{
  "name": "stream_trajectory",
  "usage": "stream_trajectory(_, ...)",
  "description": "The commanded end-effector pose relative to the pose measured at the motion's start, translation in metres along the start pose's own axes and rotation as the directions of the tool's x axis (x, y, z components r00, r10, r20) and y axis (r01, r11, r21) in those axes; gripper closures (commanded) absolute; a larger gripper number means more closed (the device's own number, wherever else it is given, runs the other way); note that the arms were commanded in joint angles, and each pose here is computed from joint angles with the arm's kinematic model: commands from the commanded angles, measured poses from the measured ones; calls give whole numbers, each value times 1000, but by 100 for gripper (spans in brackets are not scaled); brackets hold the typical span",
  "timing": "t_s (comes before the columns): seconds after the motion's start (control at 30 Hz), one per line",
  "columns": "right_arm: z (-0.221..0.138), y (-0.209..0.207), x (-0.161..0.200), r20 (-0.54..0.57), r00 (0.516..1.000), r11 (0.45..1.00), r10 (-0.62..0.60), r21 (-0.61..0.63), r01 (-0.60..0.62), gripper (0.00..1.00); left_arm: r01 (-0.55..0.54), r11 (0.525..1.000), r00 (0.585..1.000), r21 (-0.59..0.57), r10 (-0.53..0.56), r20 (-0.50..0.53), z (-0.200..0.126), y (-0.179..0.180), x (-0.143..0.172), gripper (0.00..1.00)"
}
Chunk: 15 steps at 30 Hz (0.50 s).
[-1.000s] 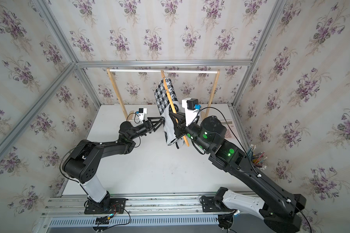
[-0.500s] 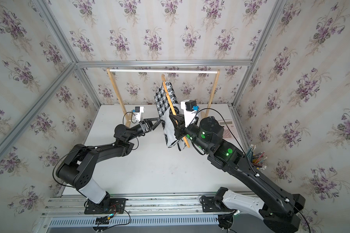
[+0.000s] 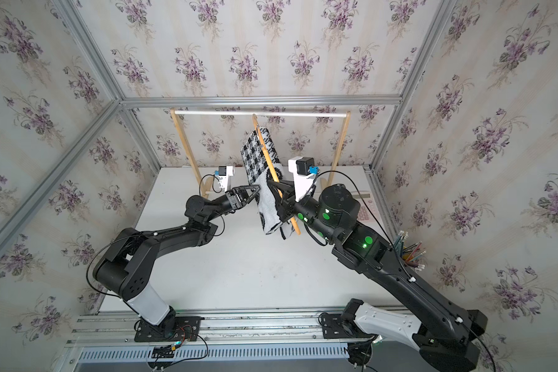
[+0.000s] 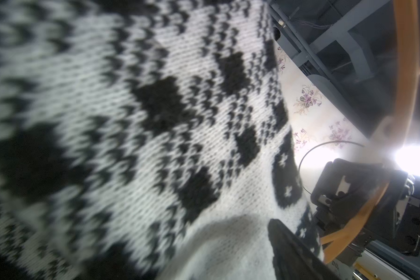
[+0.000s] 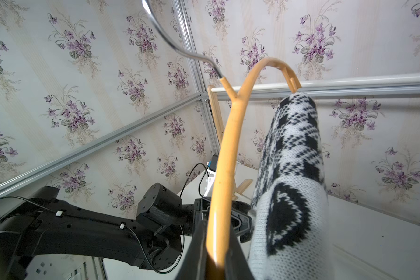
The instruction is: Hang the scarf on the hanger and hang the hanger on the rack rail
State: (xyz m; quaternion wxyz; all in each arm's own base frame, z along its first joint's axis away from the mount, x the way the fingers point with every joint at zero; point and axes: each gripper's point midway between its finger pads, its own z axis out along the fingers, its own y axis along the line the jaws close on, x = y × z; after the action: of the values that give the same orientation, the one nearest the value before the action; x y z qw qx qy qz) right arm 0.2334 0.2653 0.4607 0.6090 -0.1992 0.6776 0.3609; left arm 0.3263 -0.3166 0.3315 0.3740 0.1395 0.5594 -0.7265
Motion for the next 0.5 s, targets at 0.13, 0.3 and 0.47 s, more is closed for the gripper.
stream_trajectory(0.13, -4, 12, -36, 132, 991, 999, 3, -50, 4, 100, -107, 991, 994, 76, 108, -18, 14, -21, 5, 17)
stream_trajectory(0.3, -4, 12, -36, 135, 991, 999, 3, -51, 4, 100, -93, 993, 995, 69, 95, -23, 17, -14, 10, 18)
stream_trajectory(0.47, -6, 11, -37, 137, 991, 999, -4, -42, 10, 100, -93, 995, 995, 39, 94, -18, 12, -5, 16, 19)
